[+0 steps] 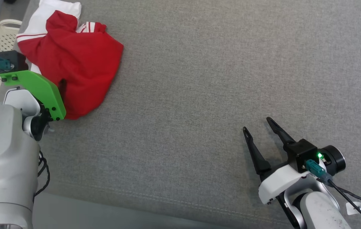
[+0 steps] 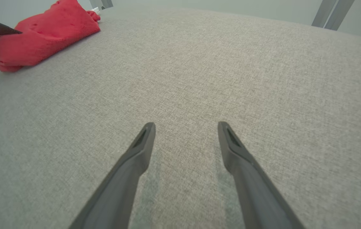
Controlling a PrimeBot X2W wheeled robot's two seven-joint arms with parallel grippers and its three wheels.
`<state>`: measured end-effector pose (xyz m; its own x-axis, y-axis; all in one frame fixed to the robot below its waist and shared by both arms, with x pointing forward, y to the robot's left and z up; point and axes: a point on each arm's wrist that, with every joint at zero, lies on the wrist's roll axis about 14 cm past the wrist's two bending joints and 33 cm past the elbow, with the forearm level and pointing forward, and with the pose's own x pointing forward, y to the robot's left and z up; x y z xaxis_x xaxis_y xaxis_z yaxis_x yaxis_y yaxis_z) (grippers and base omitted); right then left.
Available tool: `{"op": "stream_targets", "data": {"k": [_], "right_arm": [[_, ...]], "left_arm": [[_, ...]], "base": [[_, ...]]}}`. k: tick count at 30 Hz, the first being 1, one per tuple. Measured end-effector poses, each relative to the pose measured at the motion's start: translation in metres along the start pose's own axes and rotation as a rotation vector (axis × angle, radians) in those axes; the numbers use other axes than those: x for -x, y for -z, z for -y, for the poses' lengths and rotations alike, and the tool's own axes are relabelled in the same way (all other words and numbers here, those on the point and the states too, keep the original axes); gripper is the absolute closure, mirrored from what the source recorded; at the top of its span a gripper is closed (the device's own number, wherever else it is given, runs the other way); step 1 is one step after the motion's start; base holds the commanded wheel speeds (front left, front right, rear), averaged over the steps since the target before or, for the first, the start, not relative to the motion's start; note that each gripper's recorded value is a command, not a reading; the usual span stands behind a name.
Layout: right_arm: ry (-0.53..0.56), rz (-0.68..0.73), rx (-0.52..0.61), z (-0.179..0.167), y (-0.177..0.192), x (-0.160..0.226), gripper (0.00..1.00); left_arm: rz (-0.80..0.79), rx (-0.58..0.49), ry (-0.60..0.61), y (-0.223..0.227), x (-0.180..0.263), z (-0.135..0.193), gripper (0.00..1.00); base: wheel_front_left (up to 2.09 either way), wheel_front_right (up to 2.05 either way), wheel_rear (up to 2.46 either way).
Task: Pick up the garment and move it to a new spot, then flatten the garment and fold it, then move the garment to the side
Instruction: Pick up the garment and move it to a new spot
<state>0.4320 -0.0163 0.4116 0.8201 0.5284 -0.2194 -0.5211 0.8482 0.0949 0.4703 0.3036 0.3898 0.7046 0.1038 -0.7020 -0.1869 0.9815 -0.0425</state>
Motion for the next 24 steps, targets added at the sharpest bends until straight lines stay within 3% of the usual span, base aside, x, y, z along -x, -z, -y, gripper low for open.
{"op": "stream_targets", "data": {"k": [3, 4, 5, 6, 10, 15, 24], "right_arm": [[0.017, -0.015, -0.007, 0.007, 0.007, 0.001, 0.0], [0.023, -0.02, -0.009, 0.009, 0.009, 0.001, 0.0], [0.029, -0.026, -0.011, 0.011, 0.011, 0.001, 0.0], [0.033, -0.033, -0.012, 0.013, 0.014, 0.001, 0.0], [0.038, -0.045, -0.013, 0.015, 0.018, 0.002, 0.0], [0.027, -0.014, -0.015, 0.007, 0.009, 0.005, 0.0], [0.062, 0.041, -0.032, 0.007, -0.006, 0.024, 0.0]], "left_arm": [[-0.069, 0.025, 0.0, 0.014, -0.011, 0.001, 0.0], [-0.093, 0.025, 0.0, 0.02, -0.015, 0.002, 0.19], [-0.104, 0.03, 0.002, 0.022, -0.017, 0.004, 0.55], [-0.107, 0.031, 0.005, 0.023, -0.02, 0.006, 1.0], [-0.068, 0.035, 0.023, 0.016, -0.024, 0.014, 1.0], [0.092, 0.008, 0.041, -0.019, -0.013, 0.02, 1.0], [0.383, -0.147, 0.129, -0.109, 0.029, 0.063, 1.0]], "base": [[0.0, 0.0, 0.0], [0.0, 0.0, 0.0], [0.0, 0.0, 0.0], [0.0, 0.0, 0.0], [0.0, 0.0, 0.0], [0.0, 0.0, 0.0], [0.0, 0.0, 0.0]]}}
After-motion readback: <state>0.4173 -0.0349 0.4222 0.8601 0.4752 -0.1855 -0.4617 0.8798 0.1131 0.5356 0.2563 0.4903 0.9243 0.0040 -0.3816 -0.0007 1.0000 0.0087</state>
